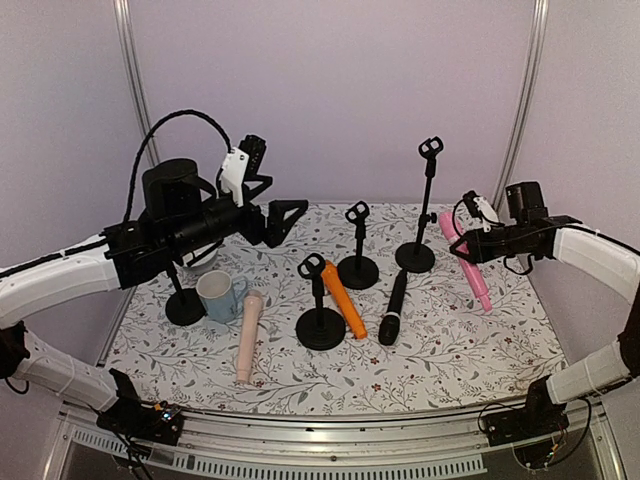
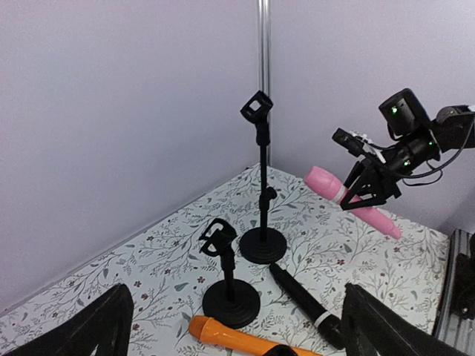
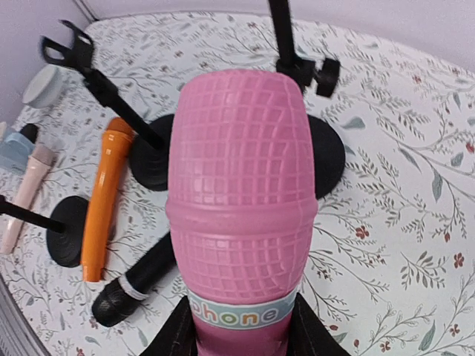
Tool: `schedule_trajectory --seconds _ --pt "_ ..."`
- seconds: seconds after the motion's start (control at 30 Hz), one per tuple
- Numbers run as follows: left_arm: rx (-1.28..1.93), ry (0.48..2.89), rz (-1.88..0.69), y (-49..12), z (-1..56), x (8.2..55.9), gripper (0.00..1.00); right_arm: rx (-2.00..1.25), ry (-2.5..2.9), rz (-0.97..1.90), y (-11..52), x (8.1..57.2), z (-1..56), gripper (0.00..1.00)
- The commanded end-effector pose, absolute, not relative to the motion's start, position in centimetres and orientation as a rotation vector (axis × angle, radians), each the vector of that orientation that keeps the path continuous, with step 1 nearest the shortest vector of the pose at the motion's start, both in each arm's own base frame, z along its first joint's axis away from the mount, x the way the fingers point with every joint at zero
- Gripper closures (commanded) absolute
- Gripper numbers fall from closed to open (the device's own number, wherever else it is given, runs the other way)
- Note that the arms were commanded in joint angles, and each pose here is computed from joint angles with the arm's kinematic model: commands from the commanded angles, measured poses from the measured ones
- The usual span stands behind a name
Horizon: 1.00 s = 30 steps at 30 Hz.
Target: Attach the microphones to the stand
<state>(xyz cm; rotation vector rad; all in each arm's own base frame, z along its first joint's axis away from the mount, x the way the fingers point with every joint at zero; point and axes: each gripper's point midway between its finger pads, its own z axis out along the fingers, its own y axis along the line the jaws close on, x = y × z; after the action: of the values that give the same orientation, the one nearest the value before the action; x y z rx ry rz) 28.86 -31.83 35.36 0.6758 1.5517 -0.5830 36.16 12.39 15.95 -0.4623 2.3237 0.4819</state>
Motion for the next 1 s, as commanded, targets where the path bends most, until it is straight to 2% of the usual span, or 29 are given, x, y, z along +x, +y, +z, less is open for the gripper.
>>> schedule_trajectory --seconds 0.0,0.17,0.27,0.37,0.47,0.6,0.83,0.97 --pt "0.722 1.428 -0.671 -35.1 40.2 25.3 0.01 -0.634 2.070 0.764 15.8 31.7 23.8 0.75" --pt "0.797 1.397 -0.847 -40.6 41.0 20.9 0.01 -0.847 1.755 1.005 18.5 25.9 31.3 0.74" --pt "0.802 1.380 -0.922 -43.7 40.5 18.6 0.02 -0.914 1.627 1.080 19.3 24.6 34.0 0.74" --pt "0.824 1.349 -0.999 -46.2 39.8 16.6 0.09 -1.018 1.492 1.214 20.3 23.3 36.8 0.74" --pt "0.856 1.352 -1.061 -48.1 38.5 16.1 0.11 -1.078 1.385 1.335 20.9 22.3 39.7 0.74" --pt "0.988 1.324 -1.097 -50.6 37.0 15.0 0.12 -1.139 1.353 1.408 22.3 22.1 41.3 0.74" --pt "0.934 1.241 -1.141 -52.5 37.3 16.4 0.12 -1.243 1.298 1.501 24.0 21.5 42.5 0.73" --pt "0.968 1.129 -1.255 -52.6 37.4 17.1 0.14 -1.290 1.279 1.556 24.2 20.2 42.5 0.73"
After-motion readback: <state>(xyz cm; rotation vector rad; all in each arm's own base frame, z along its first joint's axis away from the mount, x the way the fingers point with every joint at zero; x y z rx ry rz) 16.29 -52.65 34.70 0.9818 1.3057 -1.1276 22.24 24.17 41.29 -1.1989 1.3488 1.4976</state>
